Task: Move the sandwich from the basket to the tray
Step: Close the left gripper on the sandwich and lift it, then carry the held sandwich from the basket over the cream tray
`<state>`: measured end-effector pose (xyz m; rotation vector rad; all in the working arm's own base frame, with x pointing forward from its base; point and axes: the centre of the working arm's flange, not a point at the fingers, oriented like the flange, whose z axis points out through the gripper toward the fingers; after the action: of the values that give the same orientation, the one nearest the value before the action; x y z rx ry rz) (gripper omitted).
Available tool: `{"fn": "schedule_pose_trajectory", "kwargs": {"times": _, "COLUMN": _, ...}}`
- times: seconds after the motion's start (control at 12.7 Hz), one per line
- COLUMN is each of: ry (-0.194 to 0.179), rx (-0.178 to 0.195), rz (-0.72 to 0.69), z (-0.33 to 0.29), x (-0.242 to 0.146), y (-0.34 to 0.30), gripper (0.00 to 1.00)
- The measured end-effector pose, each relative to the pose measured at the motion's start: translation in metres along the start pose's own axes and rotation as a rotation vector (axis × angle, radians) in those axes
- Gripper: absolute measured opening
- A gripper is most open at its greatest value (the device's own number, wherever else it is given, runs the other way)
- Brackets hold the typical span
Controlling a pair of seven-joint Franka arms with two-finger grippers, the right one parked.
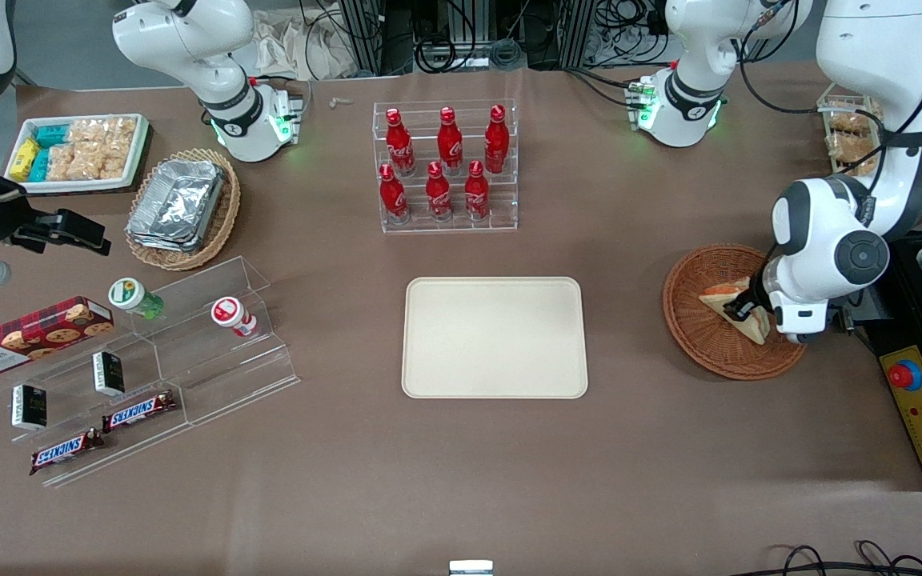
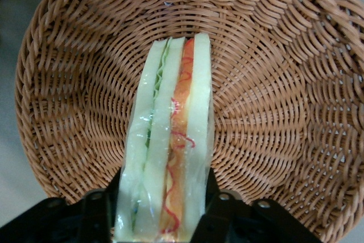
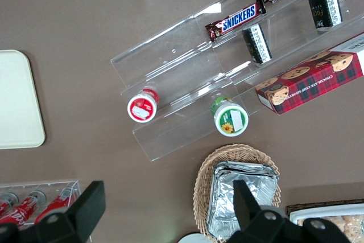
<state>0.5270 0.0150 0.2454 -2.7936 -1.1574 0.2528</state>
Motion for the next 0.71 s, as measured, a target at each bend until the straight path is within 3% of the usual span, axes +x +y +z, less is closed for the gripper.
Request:
{"fn": "schedule_pose_trajectory", "kwargs": {"times": 0.24, "ry": 0.007, "rx": -0.007, "rz": 0.0, "z": -0.005, "x": 0.001, "y": 0.001, "gripper": 0.25}}
{"fn": "schedule_pose_trajectory", "kwargs": {"times": 0.39, "ry": 0.014, "rx": -0.017, "rz": 0.001, "z": -0.025, "x": 0.0, "y": 0.0, "gripper": 0.23}}
{"fn": "schedule_pose_trajectory", "kwargs": {"times": 0.71, "ry": -0.015, "rx": 0.016, "rz": 0.036, "z": -0.129, "x": -0.024, "y": -0.006, "gripper": 0.21}}
